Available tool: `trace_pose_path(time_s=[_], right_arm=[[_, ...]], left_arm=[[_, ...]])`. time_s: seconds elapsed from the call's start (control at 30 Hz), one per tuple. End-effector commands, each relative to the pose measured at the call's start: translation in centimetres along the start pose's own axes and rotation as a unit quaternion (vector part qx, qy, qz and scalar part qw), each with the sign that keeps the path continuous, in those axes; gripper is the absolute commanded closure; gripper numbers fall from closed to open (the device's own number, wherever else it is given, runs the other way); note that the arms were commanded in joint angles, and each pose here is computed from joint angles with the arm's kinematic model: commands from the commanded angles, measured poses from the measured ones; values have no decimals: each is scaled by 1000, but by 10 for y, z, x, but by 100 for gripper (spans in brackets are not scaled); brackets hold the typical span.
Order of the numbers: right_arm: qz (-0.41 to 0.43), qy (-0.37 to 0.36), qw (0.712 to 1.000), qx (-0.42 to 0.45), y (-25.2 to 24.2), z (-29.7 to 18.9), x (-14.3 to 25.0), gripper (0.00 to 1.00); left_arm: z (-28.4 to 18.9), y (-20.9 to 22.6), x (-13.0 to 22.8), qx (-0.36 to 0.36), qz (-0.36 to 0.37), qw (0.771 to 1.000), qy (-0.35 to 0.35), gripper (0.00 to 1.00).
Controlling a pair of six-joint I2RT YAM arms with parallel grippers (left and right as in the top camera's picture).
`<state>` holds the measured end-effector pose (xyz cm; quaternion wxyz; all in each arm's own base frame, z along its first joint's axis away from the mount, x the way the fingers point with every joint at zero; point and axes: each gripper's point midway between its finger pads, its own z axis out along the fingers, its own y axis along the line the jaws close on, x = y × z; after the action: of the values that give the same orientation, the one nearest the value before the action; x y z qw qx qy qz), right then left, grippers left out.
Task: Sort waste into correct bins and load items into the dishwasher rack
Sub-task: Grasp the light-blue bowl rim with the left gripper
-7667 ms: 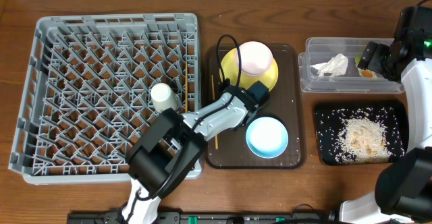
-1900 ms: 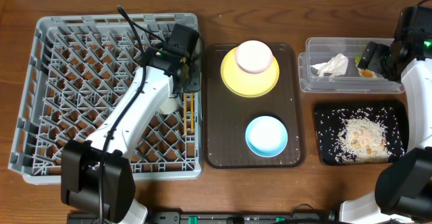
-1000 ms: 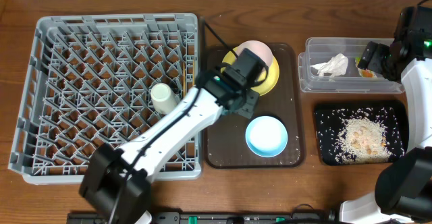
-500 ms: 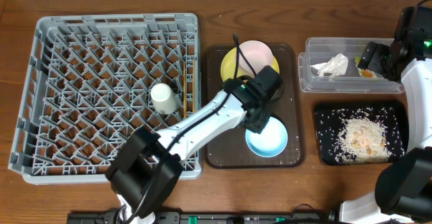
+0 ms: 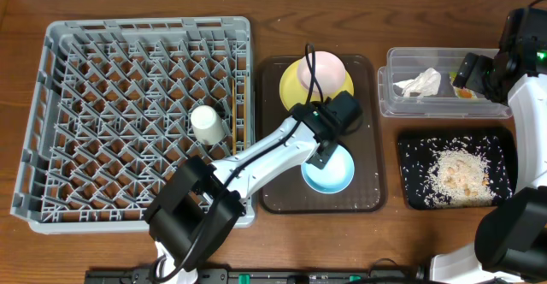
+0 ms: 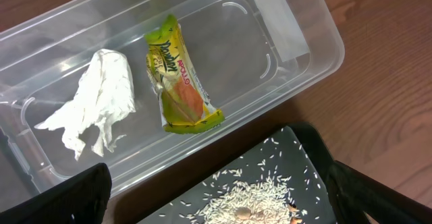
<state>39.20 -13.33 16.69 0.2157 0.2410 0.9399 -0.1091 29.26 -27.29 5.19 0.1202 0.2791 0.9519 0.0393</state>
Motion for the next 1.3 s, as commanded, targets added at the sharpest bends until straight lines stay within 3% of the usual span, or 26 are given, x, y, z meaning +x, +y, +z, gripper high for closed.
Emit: trace_pose_path(time_s=[0.0, 0.17, 0.33, 0.47, 0.77, 0.93, 1.27], right_arm=[[1, -20, 1000, 5, -6, -12, -10, 1], [1, -20, 1000, 5, -6, -12, -10, 1], [1, -19, 1000, 5, -6, -12, -10, 1], [1, -19, 1000, 5, -6, -12, -10, 1], [1, -19, 1000, 5, -6, -12, -10, 1], [1, -20, 1000, 5, -6, -12, -10, 1], [1, -20, 1000, 5, -6, -12, -10, 1]], left_arm=[[0, 53, -8, -124, -9, 992, -19, 94], [-13, 70, -19, -116, -38, 992, -31, 91], [-76, 37, -55, 54, -67, 992, -93, 83], [-108, -1, -62, 183, -25, 976, -115, 74], [-77, -44, -27, 197, 84, 974, -68, 56], [-65, -59, -18, 201, 115, 971, -50, 55], [-45, -97, 0, 276, 199, 940, -19, 55]])
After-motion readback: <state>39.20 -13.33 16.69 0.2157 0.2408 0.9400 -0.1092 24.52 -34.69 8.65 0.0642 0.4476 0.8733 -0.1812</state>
